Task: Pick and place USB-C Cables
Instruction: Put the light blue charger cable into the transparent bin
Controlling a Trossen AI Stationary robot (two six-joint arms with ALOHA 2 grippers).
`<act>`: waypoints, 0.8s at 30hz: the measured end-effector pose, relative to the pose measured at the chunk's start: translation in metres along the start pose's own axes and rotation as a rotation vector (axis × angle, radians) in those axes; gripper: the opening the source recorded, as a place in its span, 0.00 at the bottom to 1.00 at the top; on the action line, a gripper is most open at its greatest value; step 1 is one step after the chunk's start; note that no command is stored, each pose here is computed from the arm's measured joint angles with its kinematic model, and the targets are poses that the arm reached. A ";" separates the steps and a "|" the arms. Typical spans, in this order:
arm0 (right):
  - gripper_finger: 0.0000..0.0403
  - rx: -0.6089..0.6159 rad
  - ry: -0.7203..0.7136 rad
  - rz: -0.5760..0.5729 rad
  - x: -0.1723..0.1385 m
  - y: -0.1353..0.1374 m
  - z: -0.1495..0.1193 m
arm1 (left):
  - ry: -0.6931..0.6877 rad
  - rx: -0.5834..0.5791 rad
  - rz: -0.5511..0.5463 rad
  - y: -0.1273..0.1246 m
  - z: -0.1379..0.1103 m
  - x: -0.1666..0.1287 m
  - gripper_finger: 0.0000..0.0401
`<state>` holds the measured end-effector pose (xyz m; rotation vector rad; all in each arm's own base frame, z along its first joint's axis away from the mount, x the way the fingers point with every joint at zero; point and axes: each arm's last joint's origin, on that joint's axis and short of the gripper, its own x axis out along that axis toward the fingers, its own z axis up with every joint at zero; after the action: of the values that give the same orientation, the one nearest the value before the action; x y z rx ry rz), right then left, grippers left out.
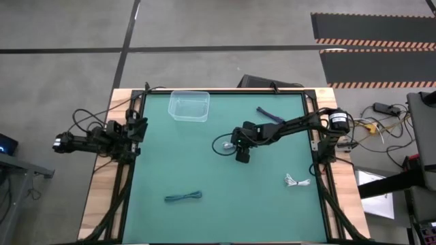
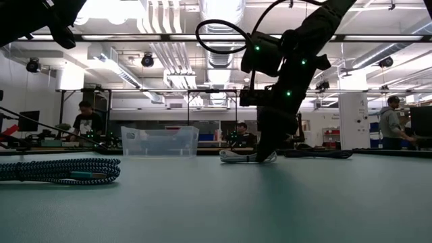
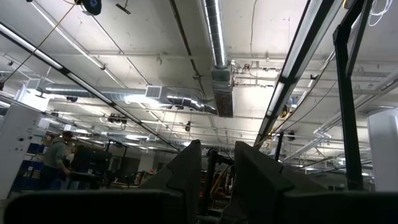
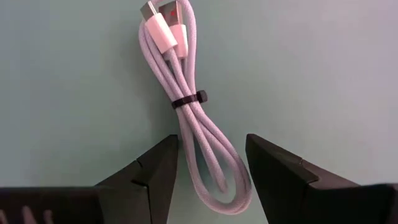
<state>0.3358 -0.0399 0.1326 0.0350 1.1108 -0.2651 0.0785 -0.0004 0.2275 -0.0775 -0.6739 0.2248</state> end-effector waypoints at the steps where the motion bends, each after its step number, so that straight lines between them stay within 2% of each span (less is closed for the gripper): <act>1: 0.45 0.002 -0.002 -0.001 0.001 0.000 -0.001 | 0.000 0.000 0.000 0.000 0.000 0.000 0.20; 16: 0.45 0.008 -0.026 -0.004 0.005 0.000 -0.007 | 0.000 0.000 0.000 0.000 0.000 0.000 0.20; 24: 0.38 0.007 -0.025 0.002 0.005 0.000 -0.008 | 0.000 -0.001 0.000 0.000 0.000 0.000 0.20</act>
<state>0.3306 -0.0392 0.1241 0.0391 1.0845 -0.2672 0.0785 -0.0004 0.2275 -0.0780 -0.6743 0.2247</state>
